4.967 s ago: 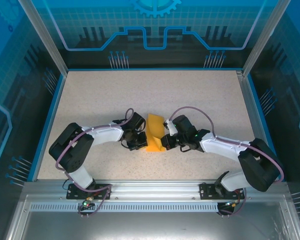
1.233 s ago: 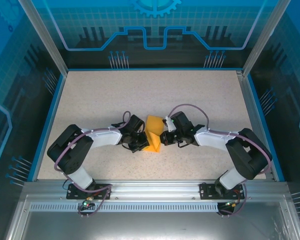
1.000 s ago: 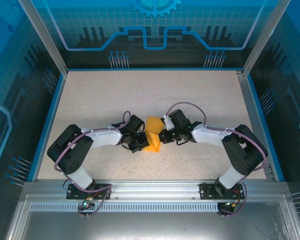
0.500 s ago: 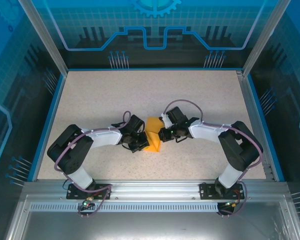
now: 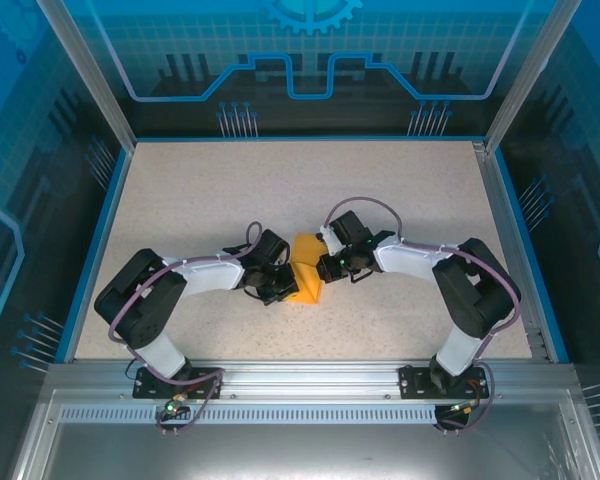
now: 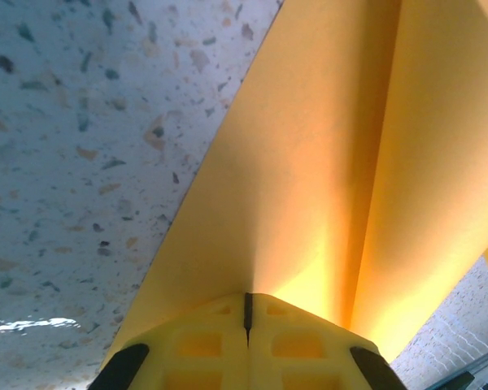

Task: Fold a paper plane with a square sheet of paper (pick it up from the middle)
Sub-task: Fold the triangle a second time at the center of the table.

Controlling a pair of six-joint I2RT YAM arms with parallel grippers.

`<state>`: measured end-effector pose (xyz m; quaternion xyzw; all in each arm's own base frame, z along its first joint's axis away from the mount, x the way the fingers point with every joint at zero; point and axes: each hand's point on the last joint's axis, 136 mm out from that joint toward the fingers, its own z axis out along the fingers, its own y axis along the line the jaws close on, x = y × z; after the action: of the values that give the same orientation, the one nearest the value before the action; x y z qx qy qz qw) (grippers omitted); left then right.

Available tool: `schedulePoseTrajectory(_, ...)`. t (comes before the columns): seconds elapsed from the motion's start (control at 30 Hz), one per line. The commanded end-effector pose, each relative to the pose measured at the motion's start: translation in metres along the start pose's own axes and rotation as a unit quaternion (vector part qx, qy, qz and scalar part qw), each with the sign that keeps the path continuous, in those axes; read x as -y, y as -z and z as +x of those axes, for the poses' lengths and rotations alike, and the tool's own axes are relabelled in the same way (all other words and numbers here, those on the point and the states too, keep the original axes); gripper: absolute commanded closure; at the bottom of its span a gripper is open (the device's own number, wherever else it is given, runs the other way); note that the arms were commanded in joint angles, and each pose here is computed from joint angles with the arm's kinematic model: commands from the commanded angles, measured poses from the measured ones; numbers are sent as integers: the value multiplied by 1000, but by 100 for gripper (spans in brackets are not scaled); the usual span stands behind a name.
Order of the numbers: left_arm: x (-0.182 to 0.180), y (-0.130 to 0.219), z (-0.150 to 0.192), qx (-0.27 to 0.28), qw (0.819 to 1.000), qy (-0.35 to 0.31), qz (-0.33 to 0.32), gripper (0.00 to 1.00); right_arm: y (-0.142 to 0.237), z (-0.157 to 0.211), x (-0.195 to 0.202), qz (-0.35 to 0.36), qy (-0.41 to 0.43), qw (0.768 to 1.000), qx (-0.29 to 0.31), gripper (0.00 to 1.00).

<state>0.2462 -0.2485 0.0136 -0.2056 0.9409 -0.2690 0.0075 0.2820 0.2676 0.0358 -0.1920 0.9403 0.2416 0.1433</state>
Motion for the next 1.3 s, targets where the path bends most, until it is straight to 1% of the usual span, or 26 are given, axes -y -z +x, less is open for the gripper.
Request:
schedulePoseTrajectory(0.0,-17,-2,1,-4,999,5,-39,94,-1,0,6,10,-2,1000,-14,98)
schedulePoseTrajectory(1.27,-16,-3,0,-7,999,-1,-42,94,-14,3,17,31,-11,999,-30,96)
